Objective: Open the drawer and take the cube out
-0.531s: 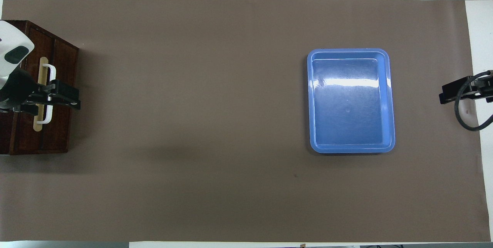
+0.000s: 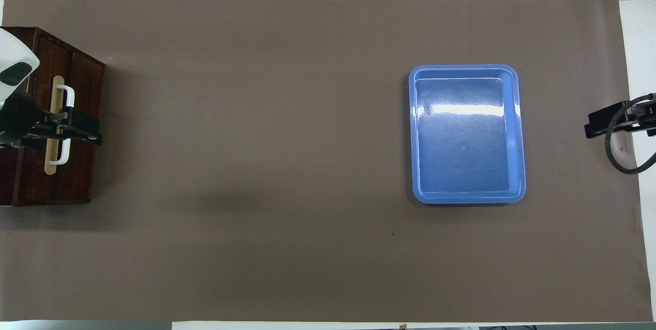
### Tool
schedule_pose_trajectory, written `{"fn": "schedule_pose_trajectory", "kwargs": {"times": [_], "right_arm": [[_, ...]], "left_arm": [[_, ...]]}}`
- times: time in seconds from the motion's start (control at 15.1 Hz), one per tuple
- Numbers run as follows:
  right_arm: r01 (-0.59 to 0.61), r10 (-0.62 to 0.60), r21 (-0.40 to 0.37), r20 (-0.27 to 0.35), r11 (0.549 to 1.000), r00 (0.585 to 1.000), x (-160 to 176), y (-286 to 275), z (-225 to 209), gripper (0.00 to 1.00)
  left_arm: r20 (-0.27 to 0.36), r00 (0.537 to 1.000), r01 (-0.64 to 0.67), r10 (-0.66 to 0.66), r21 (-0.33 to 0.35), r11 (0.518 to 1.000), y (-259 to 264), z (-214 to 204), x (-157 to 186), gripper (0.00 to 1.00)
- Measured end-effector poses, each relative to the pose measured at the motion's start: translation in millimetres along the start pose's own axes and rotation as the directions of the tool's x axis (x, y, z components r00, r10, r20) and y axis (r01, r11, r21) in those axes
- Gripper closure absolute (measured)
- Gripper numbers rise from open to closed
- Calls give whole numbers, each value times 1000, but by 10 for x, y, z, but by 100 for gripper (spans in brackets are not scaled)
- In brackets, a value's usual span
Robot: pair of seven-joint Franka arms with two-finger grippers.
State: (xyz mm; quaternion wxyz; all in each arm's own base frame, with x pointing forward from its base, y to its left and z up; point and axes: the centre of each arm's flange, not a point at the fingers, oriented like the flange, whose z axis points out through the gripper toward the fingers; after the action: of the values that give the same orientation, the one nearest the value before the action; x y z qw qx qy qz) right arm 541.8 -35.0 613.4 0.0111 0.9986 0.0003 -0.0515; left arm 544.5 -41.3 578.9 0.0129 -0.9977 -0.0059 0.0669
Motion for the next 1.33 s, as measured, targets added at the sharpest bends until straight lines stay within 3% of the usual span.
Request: {"fn": "schedule_pose_trajectory", "kwargs": {"times": [0.2,0.73,1.33], "right_arm": [[0,0,0,0,1000,1000,0,1,0,0],[-1,1,0,0,1000,1000,0,4,-1,0],[-1,1,0,0,1000,1000,-1,8,-1,0]], "left_arm": [[-77,996,-46,53,86,995,-7,162,128,0],[-137,955,-201,263,355,913,212,1090,392,0],[-141,929,-254,342,428,867,-93,1574,547,0]]}}
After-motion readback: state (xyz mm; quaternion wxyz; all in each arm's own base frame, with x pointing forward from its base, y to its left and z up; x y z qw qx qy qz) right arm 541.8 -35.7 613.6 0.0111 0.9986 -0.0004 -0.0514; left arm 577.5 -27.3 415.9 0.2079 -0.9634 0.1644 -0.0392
